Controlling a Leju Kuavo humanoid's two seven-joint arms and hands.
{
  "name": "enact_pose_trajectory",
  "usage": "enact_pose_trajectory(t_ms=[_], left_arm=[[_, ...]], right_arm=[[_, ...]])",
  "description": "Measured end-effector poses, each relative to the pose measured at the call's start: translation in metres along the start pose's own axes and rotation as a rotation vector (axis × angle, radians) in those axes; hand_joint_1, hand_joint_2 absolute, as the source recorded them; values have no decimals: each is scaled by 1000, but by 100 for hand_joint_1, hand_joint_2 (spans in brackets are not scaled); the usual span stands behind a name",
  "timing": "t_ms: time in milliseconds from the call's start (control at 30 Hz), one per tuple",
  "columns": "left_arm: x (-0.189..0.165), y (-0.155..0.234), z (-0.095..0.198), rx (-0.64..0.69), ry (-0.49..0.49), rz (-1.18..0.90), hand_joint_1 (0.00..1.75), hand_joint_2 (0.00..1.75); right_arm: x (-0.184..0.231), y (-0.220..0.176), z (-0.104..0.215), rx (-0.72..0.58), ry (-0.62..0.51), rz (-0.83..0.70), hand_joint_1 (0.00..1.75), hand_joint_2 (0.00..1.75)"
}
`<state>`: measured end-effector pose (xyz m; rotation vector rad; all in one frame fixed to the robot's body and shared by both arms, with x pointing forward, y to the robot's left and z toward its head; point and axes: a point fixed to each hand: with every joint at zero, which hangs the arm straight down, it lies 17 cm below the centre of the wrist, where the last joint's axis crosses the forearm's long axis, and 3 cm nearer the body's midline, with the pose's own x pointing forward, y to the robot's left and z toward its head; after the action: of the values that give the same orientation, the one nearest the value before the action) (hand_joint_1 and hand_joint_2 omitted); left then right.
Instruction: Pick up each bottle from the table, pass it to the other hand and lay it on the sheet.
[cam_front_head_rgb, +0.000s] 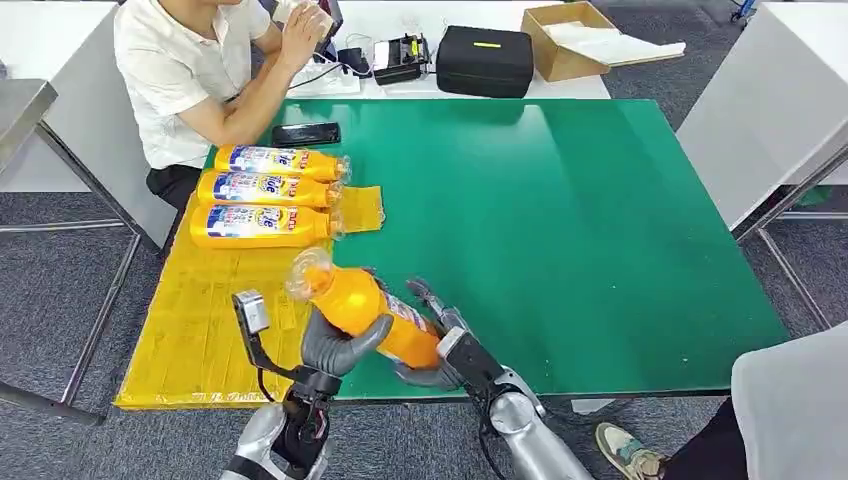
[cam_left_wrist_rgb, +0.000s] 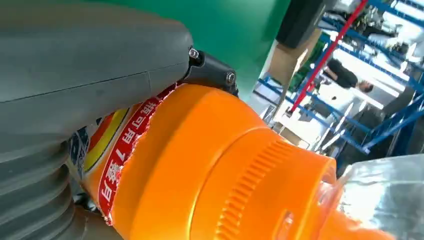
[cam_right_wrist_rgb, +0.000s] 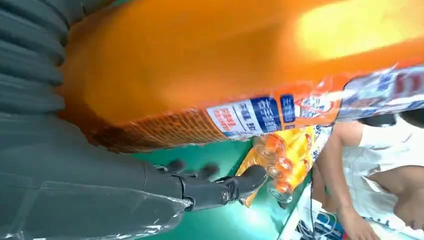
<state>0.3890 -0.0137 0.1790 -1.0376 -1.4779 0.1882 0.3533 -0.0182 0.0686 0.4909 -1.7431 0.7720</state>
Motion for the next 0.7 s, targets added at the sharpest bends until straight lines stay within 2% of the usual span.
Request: enact_pose_trajectory(t_ms=[67,167,300,400,467,533,700], left_arm=[[1,-2,3,-8,-14,-80,175,175],[7,-5,7,-24,-30,-274,175,175],[27,-1,13,-8,-75,-358,175,175],[40,8,18,38,-110,-507,175,175],[52,15,19,69,-137,-715,175,175],[61,18,18,84,-158,-851,175,175],[76,18,17,102,-194,-891,175,175]], right_arm=[[-9,-6,-1,-32,35,100,0,175],[-24,-18,-2,-87,112,341,0,175],[-29,-32,4,-143,148,443,0,175],[-27,-69,14,-261,178,578,0,175],[-18,-92,19,-325,188,681,0,175],[-11,-110,22,-363,197,736,0,175],[-1,-134,29,-442,205,753,0,175]])
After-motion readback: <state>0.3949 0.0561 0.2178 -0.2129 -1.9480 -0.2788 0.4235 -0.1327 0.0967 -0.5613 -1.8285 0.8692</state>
